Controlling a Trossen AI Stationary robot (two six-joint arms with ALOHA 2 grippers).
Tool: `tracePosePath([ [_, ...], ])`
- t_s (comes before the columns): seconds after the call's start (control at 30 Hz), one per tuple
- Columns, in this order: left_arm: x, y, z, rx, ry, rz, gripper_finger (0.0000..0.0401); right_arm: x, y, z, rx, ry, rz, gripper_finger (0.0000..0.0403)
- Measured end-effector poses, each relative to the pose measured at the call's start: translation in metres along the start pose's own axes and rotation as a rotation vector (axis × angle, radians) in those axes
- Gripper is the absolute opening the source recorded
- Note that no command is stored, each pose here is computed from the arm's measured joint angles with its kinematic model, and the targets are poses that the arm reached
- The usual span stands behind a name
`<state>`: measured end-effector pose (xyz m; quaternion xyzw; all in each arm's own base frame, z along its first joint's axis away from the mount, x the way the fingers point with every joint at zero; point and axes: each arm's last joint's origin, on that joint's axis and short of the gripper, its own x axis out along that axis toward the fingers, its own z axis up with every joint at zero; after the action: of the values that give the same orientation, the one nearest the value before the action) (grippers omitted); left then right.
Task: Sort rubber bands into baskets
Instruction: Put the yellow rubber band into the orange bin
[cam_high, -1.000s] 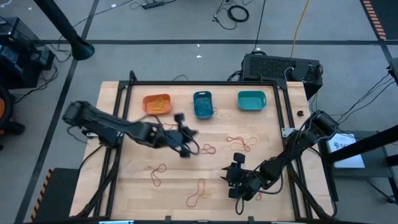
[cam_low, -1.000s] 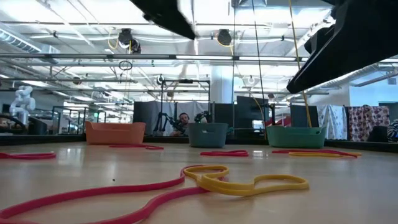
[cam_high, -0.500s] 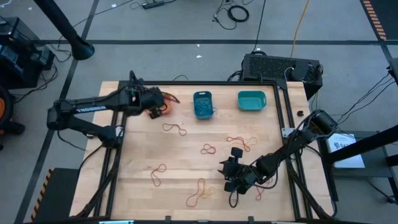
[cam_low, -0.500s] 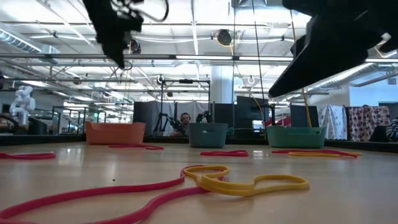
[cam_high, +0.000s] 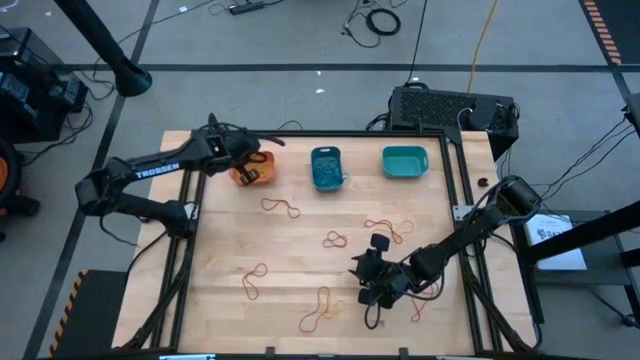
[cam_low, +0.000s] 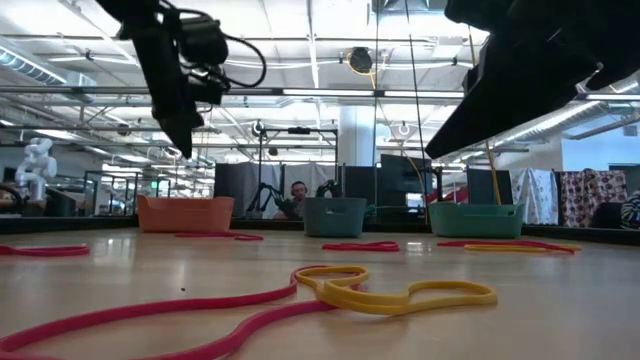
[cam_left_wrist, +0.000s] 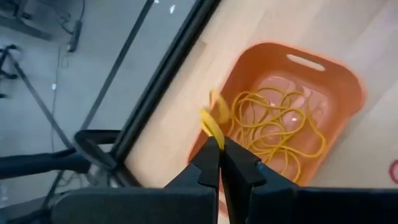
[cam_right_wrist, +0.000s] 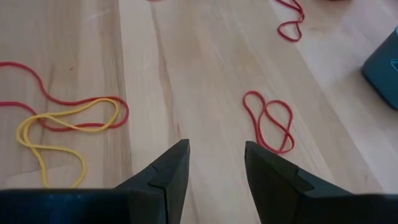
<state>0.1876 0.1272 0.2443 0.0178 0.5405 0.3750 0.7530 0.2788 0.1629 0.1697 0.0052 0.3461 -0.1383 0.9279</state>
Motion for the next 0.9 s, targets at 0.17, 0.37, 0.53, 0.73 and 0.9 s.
tracePosePath([
  [0.17,0.014,-0.009,-0.012,-0.005,0.039,-0.039,0.0008,0.0,0.0,0.0,0.0,0.001,0.001,0.0148],
  [0.37,0.019,-0.024,-0.021,-0.013,0.057,-0.274,0.0008,0.0,0.0,0.0,0.0,0.001,0.001,0.0148],
  [0.53,0.014,-0.034,-0.019,-0.007,0.036,-0.39,0.0008,0.0,0.0,0.0,0.0,0.001,0.001,0.0148],
  [0.73,0.003,-0.032,-0.006,-0.002,-0.014,-0.366,0.0009,0.0,0.0,0.0,0.0,0.001,0.001,0.0148],
  [0.9,0.0,-0.027,-0.001,-0.007,-0.034,-0.274,0.0009,0.0,0.0,0.0,0.0,0.001,0.001,0.0148],
])
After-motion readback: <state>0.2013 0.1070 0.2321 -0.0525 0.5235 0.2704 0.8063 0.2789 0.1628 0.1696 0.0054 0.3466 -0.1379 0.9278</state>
